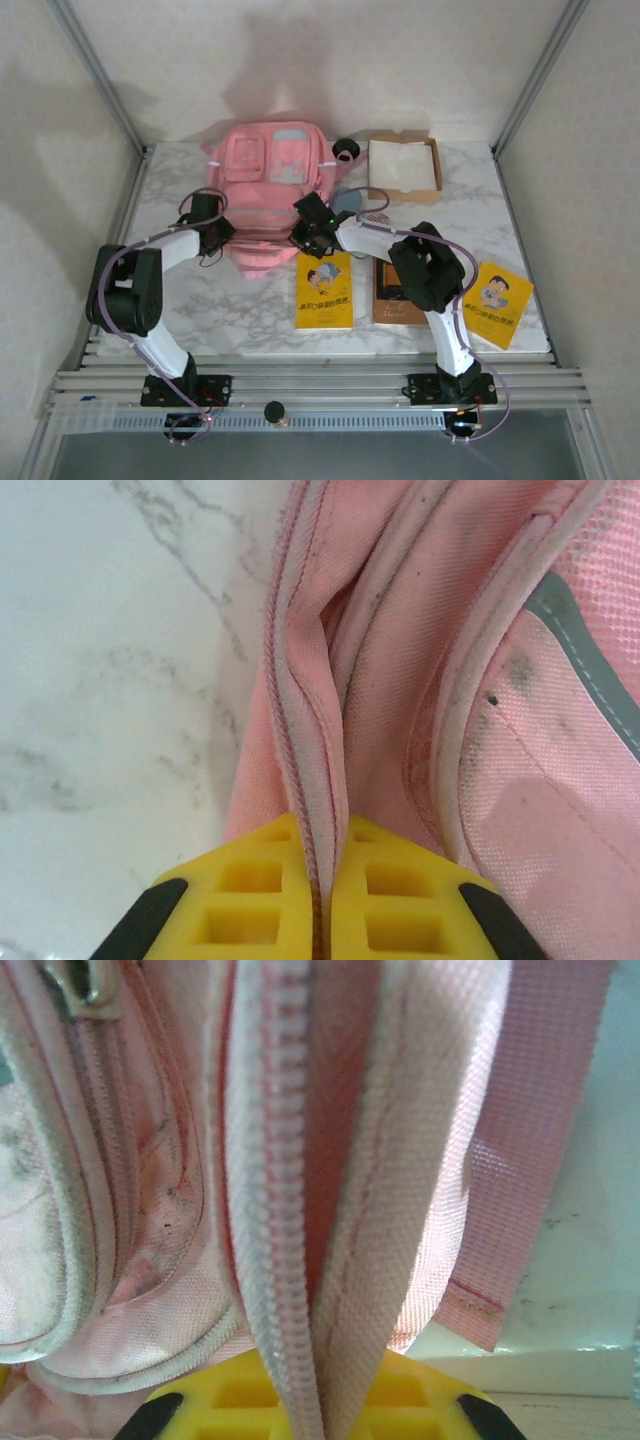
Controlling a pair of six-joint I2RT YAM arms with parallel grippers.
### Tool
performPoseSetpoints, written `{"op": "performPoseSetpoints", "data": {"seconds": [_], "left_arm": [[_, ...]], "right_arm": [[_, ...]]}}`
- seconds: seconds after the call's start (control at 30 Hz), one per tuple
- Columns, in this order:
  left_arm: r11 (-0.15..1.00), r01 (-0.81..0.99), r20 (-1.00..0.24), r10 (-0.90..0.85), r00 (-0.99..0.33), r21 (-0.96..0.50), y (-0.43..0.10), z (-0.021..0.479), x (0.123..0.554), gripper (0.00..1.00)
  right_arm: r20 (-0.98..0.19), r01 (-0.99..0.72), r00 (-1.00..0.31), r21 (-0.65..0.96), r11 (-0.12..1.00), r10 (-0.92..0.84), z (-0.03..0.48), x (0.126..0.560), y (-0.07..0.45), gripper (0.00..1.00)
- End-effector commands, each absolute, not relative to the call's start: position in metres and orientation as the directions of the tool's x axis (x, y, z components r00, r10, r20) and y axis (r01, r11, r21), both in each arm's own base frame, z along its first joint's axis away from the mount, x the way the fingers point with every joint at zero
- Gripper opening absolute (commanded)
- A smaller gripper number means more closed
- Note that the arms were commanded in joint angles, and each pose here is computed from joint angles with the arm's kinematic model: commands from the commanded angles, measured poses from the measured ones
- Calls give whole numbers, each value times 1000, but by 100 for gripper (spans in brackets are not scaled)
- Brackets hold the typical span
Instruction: Pack books, pencil case, and school supplies into a backpack
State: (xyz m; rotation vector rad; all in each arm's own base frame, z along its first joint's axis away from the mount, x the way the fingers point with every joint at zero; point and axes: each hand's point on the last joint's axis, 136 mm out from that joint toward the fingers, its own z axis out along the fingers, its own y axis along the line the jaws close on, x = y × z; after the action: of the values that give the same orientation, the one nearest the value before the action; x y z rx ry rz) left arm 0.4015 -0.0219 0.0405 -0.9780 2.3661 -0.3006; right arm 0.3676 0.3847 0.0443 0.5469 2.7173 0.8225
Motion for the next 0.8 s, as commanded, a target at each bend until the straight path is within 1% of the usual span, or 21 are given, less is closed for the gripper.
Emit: {"op": "performPoseSetpoints", "data": {"seconds": [0.0,0.07,0.2,0.3,0.33,0.37,0.4,0.43,0.5,0.57,0.6,0.63,0.73,0.77], "left_arm": [[729,-616,-320,-684,-655,-298,-21,18,338,0],[723,-613,-316,-691,-650,-320,-26,22,320,0],[705,-608,-304,-708,-638,-365,-46,31,285,0],[676,-584,-318,-732,-603,-449,-62,48,270,0],[673,-562,-313,-731,-606,-482,-69,54,268,5],[674,-558,-309,-729,-611,-485,-71,56,265,18],[685,-563,-327,-722,-609,-463,-66,60,264,25],[702,-564,-357,-710,-607,-436,-60,66,264,29],[738,-536,-401,-673,-621,-409,-56,83,268,35],[769,-484,-414,-635,-653,-417,-63,103,273,42],[784,-456,-420,-614,-668,-422,-69,113,276,44],[799,-412,-432,-589,-683,-437,-78,124,281,44],[853,-181,-475,-434,-765,-489,-131,152,295,49],[862,-146,-488,-406,-773,-485,-140,155,298,50]], "right_arm": [[-256,145,-893,613,777,369,66,392,388,3],[-303,84,-894,609,789,329,77,399,388,1],[-421,-57,-873,588,807,246,106,415,385,0],[-472,-147,-864,569,809,176,119,420,380,0],[-485,-181,-863,560,808,143,121,418,381,0],[-494,-202,-861,549,811,120,122,415,380,0],[-505,-229,-858,541,809,95,123,413,381,0],[-518,-254,-852,528,811,71,125,412,380,0],[-534,-281,-844,514,810,46,127,408,377,0],[-564,-328,-825,526,785,33,138,404,380,0],[-581,-332,-812,529,781,49,143,412,371,0],[-598,-359,-801,531,768,39,148,412,373,0],[-653,-445,-757,526,725,9,166,408,379,0],[-666,-461,-746,521,718,5,170,408,380,0]]}}
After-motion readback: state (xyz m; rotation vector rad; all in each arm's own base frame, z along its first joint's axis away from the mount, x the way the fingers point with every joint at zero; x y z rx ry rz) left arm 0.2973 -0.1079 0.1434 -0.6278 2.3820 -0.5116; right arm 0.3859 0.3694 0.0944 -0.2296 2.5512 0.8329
